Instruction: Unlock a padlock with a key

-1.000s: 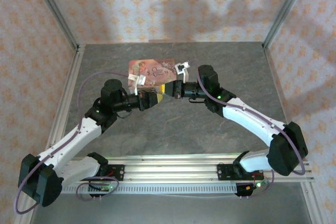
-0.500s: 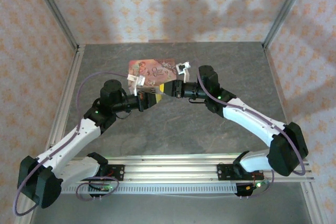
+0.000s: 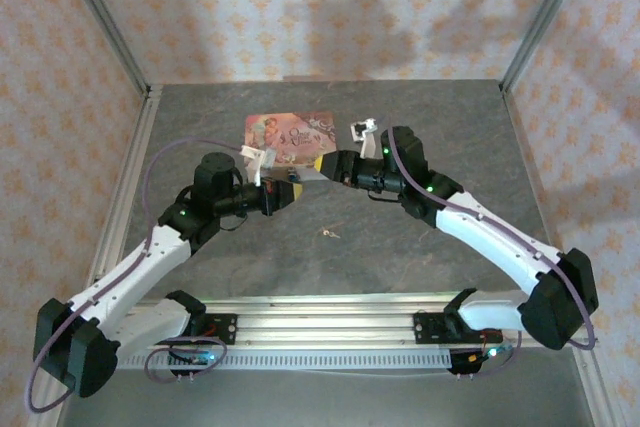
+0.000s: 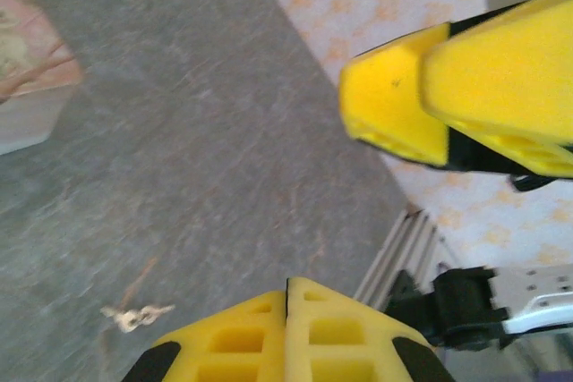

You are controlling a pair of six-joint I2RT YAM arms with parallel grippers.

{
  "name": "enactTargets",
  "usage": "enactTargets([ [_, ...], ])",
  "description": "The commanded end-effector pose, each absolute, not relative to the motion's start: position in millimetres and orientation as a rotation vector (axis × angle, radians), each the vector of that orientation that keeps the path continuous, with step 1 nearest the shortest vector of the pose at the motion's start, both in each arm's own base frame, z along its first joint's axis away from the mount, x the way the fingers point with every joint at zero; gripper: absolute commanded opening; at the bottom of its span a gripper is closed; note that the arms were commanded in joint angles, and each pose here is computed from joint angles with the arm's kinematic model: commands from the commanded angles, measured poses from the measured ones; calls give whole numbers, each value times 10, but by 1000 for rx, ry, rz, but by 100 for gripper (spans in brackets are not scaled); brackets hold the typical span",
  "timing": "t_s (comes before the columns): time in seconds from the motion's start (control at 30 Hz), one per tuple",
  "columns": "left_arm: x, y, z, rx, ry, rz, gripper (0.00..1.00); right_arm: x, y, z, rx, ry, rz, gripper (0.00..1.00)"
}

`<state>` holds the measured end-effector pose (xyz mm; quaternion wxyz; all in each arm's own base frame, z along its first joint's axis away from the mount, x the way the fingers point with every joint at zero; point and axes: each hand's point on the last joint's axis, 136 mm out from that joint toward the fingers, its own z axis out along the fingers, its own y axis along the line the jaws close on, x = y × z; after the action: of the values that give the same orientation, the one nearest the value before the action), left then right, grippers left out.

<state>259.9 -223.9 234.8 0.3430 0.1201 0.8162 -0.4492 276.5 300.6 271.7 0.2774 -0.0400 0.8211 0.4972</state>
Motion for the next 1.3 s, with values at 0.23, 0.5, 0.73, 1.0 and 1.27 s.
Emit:
enactTargets([
  [0.23,2356,-2293,1712,847,2293,-648,39,2759,2102,1500,272,2537,677,34],
  [0.5,2170,-2713,1234,1599,2110,-395,55,2677,1554,1042,510,2600,597,33],
  [0.73,2375,-2836,836,1874,2070,-201,54,2566,1290,850,613,2596,609,34],
  [1.0,2552,-2923,522,2021,2034,-100,49,2566,1259,754,652,2587,632,34],
  [1.27,2618,-2939,335,2089,2054,-111,40,2602,1278,716,690,2564,660,34],
])
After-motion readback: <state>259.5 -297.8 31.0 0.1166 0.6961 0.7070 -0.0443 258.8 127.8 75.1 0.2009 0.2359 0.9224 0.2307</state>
